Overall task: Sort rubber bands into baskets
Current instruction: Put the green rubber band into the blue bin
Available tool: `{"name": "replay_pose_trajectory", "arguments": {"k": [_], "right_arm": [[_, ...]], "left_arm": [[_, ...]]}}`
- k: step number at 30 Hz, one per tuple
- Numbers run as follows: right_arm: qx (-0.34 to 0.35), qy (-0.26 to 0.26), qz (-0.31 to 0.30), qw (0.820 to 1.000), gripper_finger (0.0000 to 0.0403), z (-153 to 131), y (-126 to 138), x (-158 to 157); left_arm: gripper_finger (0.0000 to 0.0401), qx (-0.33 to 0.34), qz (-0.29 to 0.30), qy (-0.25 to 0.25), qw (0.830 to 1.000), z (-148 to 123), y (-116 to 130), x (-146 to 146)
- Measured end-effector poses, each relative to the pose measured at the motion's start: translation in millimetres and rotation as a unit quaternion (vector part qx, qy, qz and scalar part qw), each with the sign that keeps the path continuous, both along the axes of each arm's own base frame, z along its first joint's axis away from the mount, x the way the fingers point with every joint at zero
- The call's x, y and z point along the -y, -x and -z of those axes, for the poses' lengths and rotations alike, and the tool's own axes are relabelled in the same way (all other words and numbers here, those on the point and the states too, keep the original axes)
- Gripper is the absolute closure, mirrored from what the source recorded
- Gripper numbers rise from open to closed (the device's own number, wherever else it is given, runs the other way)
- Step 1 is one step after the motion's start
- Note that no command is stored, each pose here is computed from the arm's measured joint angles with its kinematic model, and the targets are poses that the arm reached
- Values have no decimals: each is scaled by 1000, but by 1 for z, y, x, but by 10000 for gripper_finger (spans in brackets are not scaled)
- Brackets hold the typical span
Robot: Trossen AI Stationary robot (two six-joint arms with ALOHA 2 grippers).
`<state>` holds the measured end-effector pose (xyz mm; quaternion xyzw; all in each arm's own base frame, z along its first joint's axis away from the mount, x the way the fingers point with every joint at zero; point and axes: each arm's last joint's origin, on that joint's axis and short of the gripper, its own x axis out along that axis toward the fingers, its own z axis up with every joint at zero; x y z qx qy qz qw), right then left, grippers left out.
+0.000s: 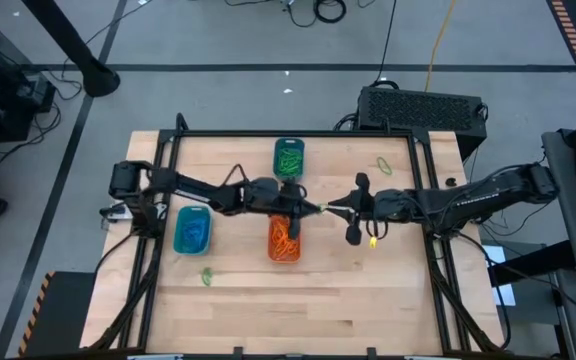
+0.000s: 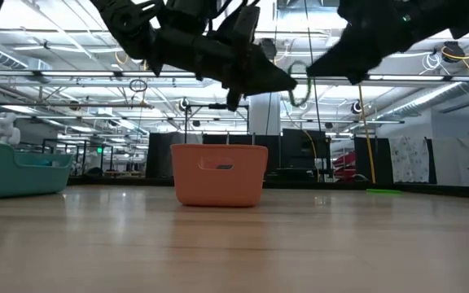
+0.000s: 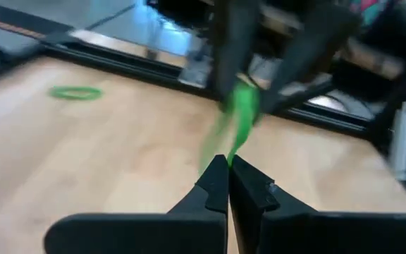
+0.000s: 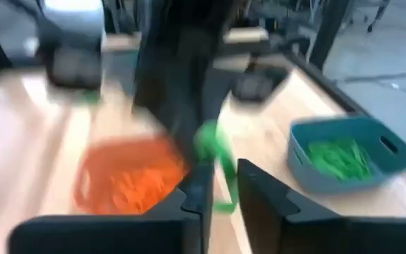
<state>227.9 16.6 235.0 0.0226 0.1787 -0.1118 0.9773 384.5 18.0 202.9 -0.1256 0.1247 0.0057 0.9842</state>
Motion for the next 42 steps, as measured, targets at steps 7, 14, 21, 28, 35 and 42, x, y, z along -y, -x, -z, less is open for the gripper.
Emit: {"name": "replay_pose_trajectory", "arguments": {"k": [7,14,21,28,35,42], "right_arm": [[-75,22,91,993,284,6,20,9],[-99,18,227,969,277,13,31,27],[-120,-10,307,944,280,18,38,53],[-156,-29,398,904,280,24,55,89],[-204,-82,418,881,280,33,69,117],[-264,-100,442,851,280,53,74,144]], "left_arm": [[399,-46,-62,-27,997,-24,25,-48],[400,-98,-167,-29,981,-16,48,-115],[401,-132,-226,49,964,12,63,-163],[401,-137,-225,120,957,27,58,-180],[391,-193,-205,147,948,31,44,-183],[324,-206,-204,131,948,22,42,-184]]}}
